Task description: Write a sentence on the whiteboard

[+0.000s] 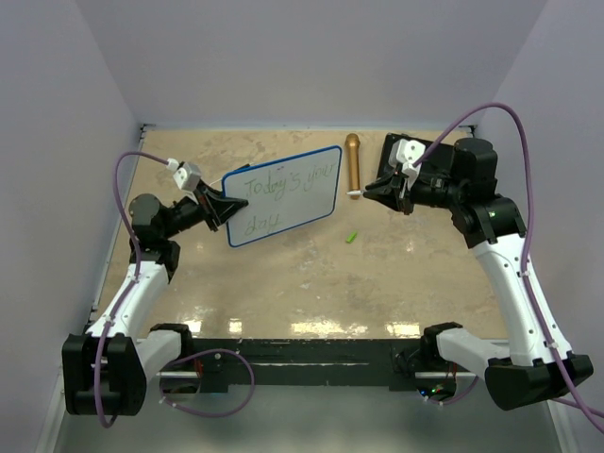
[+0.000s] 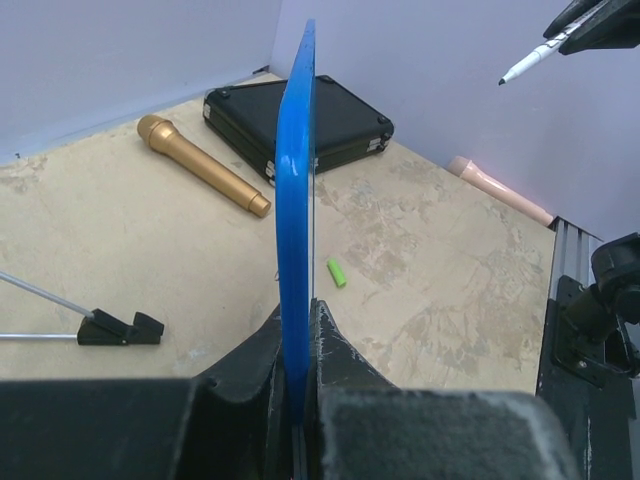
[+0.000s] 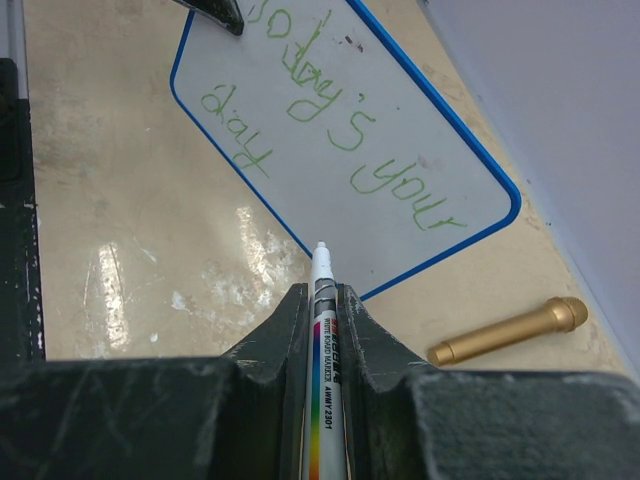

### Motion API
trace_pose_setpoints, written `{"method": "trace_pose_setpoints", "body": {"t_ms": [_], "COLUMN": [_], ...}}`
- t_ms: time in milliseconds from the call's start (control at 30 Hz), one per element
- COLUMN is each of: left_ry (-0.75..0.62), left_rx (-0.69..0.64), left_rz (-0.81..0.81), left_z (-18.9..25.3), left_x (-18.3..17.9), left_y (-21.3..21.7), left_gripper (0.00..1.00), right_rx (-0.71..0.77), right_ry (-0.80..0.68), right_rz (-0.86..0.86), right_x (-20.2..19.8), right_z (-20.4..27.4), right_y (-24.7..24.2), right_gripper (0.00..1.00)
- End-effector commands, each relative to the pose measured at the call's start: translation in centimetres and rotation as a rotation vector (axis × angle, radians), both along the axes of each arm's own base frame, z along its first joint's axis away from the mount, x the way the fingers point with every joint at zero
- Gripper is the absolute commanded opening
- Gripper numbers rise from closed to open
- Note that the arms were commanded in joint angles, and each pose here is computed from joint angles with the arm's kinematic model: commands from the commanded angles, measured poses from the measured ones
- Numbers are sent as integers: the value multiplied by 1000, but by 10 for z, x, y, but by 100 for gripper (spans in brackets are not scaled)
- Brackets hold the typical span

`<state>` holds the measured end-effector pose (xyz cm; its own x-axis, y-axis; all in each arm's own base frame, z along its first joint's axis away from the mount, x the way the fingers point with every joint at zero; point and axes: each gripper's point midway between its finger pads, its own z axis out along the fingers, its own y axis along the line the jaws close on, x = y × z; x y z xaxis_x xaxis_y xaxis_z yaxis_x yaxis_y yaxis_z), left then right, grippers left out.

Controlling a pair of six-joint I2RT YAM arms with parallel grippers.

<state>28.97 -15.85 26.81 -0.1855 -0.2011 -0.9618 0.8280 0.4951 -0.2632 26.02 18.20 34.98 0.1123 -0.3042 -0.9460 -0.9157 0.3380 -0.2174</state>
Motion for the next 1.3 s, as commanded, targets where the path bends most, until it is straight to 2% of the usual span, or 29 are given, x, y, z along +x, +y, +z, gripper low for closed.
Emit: {"method": "trace_pose_setpoints", "body": {"t_ms": [0,1033,1233,1267], "left_ry": [-181,-191,-217,-188], "left_rx": [-9,-1,-46,-67], "left_rz": [5,75,80,81], "left_z": [46,53,62,60], "left_x": [1,21,30,34], "left_y": [7,40,54,56], "left_gripper": [0,0,0,0], "right_rx": [22,29,36,38], "right_ry": [-29,16,27,22], "right_rz": [24,49,55,56], "right_x": [-5,-1,2,3], "right_z": [9,-13,-22,-22], "right_y": [2,6,8,9], "right_gripper": [0,0,0,0]}}
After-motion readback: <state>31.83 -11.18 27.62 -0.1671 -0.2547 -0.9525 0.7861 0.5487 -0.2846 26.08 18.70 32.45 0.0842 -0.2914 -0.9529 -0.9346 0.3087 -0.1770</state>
